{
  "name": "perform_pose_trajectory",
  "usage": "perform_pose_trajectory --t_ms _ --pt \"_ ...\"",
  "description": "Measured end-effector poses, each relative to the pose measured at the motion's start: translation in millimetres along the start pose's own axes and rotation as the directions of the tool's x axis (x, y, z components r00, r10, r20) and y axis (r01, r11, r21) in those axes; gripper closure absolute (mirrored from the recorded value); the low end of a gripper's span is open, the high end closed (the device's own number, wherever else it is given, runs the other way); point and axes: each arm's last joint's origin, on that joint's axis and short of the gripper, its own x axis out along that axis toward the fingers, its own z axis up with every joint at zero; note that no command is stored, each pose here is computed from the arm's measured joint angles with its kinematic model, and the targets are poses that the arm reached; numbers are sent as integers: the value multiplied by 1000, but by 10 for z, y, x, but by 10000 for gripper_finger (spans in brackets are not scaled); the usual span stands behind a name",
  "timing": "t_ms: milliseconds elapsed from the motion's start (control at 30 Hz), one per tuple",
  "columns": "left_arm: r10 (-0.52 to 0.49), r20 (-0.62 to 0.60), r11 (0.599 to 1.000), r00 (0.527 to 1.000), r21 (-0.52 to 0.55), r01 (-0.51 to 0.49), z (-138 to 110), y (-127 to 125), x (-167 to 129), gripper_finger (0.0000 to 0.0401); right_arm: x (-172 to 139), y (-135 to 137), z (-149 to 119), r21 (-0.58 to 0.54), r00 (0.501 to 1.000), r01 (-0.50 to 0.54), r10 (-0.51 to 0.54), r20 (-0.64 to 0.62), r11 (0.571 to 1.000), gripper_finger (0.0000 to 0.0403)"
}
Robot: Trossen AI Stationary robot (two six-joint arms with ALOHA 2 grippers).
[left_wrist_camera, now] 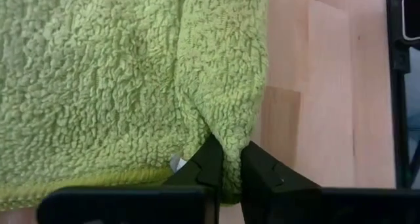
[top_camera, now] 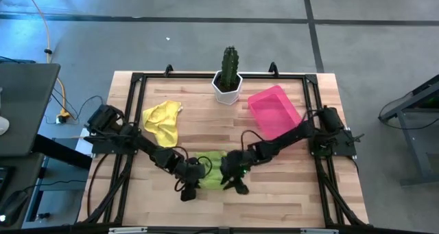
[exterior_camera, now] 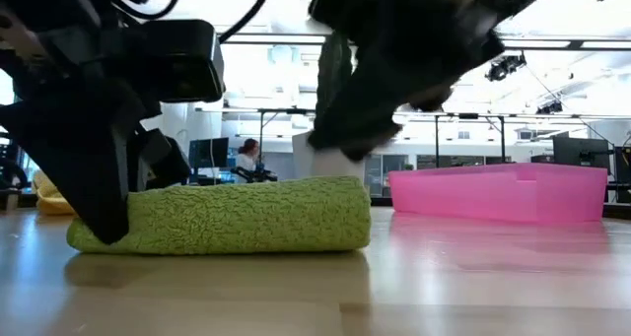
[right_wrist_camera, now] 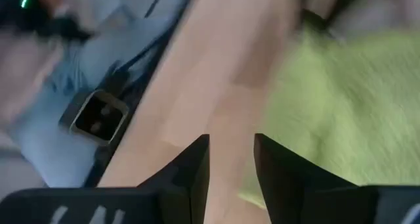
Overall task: Roll microfiber towels into tight, uniform cylinder then place into a basket
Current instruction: Roll the green towel
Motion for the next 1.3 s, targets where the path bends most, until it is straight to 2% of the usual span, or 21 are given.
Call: perform_pose_trajectory --t_ms 100,200,333,400,667,1000,1300 --pt "-7 -4 1000 1000 -27 7 32 46 -4 386 54 234 -20 -252 999 53 -51 15 966 295" --pt "-5 0 999 1000 -45 5 62 90 -8 385 147 415 -119 -424 985 159 -170 13 892 295" --pt "-30 -5 998 1000 -61 29 88 128 -10 381 236 530 -240 -500 928 341 -370 43 796 295" --pt "-47 2 997 999 -68 47 103 135 -7 382 247 545 -249 -491 904 398 -421 68 775 295" --pt "-55 35 993 998 -104 58 131 124 -2 381 272 494 -291 -386 889 437 -455 48 812 285" --pt "-53 38 993 998 -108 57 135 122 -3 381 289 424 -357 -360 879 443 -478 -7 821 209" --pt "-66 58 990 996 -119 73 154 111 -3 380 314 276 -403 -267 861 478 -506 -45 837 220"
